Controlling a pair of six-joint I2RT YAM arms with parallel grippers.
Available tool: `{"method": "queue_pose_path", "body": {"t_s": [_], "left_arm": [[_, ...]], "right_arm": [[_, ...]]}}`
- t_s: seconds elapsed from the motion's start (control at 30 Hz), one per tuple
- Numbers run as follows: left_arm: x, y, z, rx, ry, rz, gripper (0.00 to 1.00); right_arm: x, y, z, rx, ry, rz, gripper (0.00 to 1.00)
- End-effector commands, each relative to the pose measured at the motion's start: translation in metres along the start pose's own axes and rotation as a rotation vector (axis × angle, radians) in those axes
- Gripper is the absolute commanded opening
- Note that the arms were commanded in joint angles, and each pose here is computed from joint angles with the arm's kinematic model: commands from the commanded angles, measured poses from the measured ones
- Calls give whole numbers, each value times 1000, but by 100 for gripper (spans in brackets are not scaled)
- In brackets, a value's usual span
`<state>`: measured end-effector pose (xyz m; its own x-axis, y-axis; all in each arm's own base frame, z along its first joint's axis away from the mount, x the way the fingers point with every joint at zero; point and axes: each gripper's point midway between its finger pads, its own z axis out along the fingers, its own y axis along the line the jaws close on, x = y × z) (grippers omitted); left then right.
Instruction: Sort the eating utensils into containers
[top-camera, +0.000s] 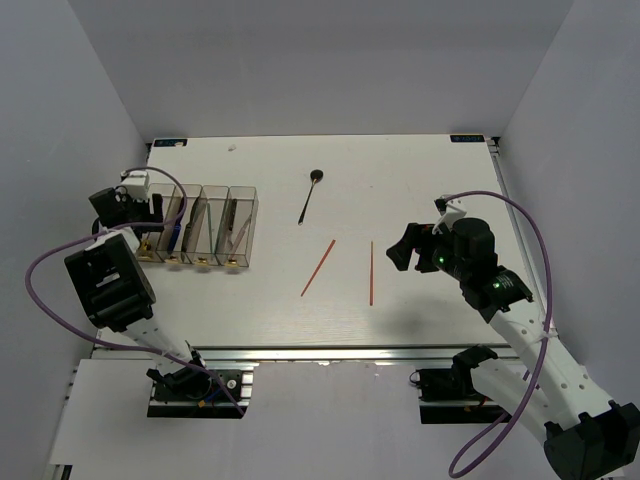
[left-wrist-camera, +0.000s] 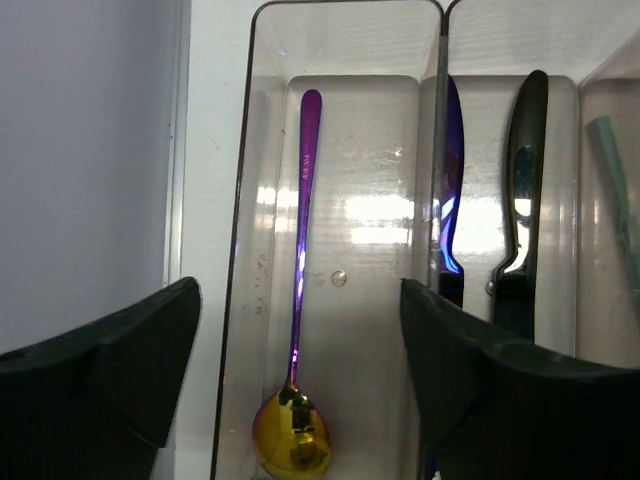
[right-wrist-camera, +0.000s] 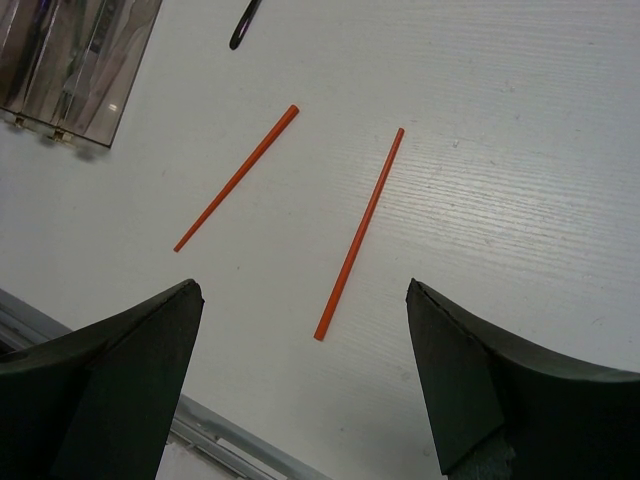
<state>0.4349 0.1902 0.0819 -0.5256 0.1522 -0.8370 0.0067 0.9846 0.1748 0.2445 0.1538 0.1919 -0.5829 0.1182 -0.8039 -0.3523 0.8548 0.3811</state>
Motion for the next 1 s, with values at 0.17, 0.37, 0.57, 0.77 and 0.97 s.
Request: {"method": "queue_pose_path", "body": {"t_s": [0.17,0.37,0.57,0.77,0.97], "left_arm": [[-47,15,-16,-79,-138,-52,98],[-204,42,-64,-81,-526,-563,98],[-320,-87,-115,749,-840,-760,98],[-280,-247,2,223,-323,-355,98],[-229,-333,42,158,-101,-257,98]], "right_arm": [[-11,3,2,-19,-38,-24,88],[-10,0,5,-7,-33,-22,88],[-8,-12,8,58,-31,-8,89],[-10,-24,-1,141,-27,4,89],[-15,-28,-12,188,-29,22,89]]}}
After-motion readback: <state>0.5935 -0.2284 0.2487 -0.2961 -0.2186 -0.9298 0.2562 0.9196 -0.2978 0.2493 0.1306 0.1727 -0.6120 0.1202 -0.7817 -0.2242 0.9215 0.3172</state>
